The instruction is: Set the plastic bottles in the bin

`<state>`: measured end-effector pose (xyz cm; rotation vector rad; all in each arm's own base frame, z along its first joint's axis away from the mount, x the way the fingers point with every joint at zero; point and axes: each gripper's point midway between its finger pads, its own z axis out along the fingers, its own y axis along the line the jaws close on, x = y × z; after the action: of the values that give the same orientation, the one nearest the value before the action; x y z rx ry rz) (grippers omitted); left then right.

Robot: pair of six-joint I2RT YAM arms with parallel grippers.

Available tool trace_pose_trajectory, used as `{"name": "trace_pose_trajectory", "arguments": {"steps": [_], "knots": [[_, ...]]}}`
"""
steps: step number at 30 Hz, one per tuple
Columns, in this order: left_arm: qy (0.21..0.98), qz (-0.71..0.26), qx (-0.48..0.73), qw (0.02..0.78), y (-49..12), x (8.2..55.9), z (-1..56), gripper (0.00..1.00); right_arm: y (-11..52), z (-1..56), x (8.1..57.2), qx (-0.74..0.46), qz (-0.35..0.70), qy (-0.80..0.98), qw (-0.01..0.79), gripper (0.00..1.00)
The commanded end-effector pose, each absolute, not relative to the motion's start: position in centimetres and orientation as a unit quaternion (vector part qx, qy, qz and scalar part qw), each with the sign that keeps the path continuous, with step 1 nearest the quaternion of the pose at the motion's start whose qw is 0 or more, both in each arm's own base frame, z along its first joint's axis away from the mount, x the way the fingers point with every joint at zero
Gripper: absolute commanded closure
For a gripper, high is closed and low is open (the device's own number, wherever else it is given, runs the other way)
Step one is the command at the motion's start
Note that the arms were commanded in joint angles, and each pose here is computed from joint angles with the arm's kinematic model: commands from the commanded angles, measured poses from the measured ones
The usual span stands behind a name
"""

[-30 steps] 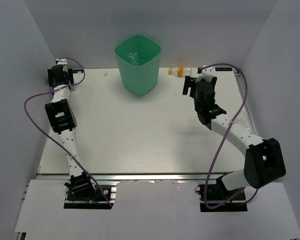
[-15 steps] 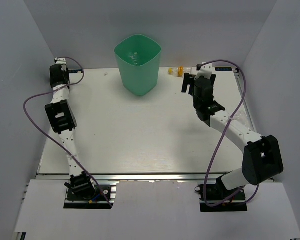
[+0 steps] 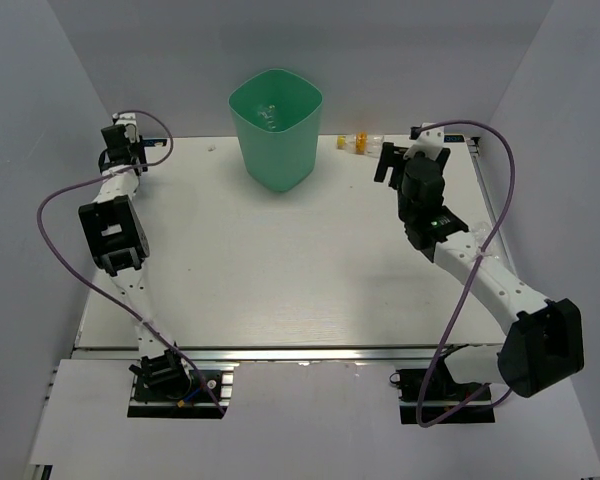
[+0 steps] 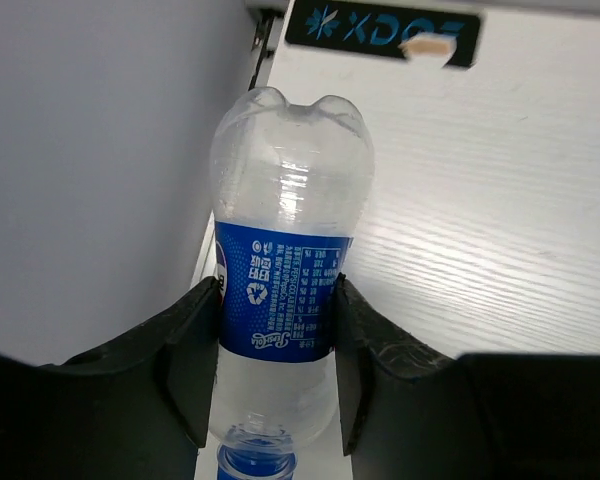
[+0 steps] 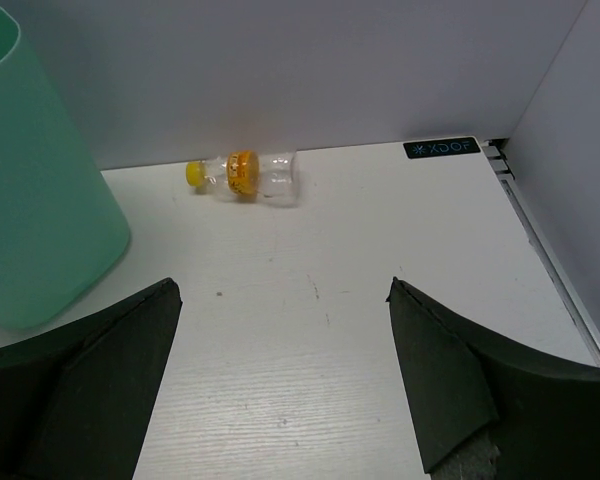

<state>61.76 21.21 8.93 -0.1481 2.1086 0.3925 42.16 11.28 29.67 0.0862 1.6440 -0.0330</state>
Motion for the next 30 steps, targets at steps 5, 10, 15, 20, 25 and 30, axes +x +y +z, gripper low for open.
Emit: {"name": "trace_pose_trajectory", "arguments": {"steps": [5,10,15,20,25,30], "knots": [[0.804,0.13,-0.053,0.578,13.9,61.1,24.3,1.0,9.7,28.7,40.5,0.023,-0.041,0.773,0.633,0.11],[0.778,0.098,-0.053,0.619,8.4,59.3,31.0,1.0,6.6,25.1,40.3,0.015,-0.042,0.845,0.533,0.11],[0.714,-0.029,-0.058,0.697,1.7,56.2,40.1,1.0,2.0,19.6,38.6,-0.003,-0.114,0.916,0.385,0.11],[0.685,-0.178,0.014,0.706,-8.6,53.5,43.1,1.0,-3.4,17.0,37.5,-0.03,-0.194,0.935,0.297,0.11],[0.654,-0.204,0.037,0.727,-13.1,53.3,44.7,0.95,-8.5,13.8,35.9,0.021,-0.193,0.95,0.244,0.11],[0.66,-0.22,0.038,0.717,-15.7,55.8,43.7,0.89,-11.4,10.5,35.9,0.048,-0.163,0.955,0.243,0.11]]}}
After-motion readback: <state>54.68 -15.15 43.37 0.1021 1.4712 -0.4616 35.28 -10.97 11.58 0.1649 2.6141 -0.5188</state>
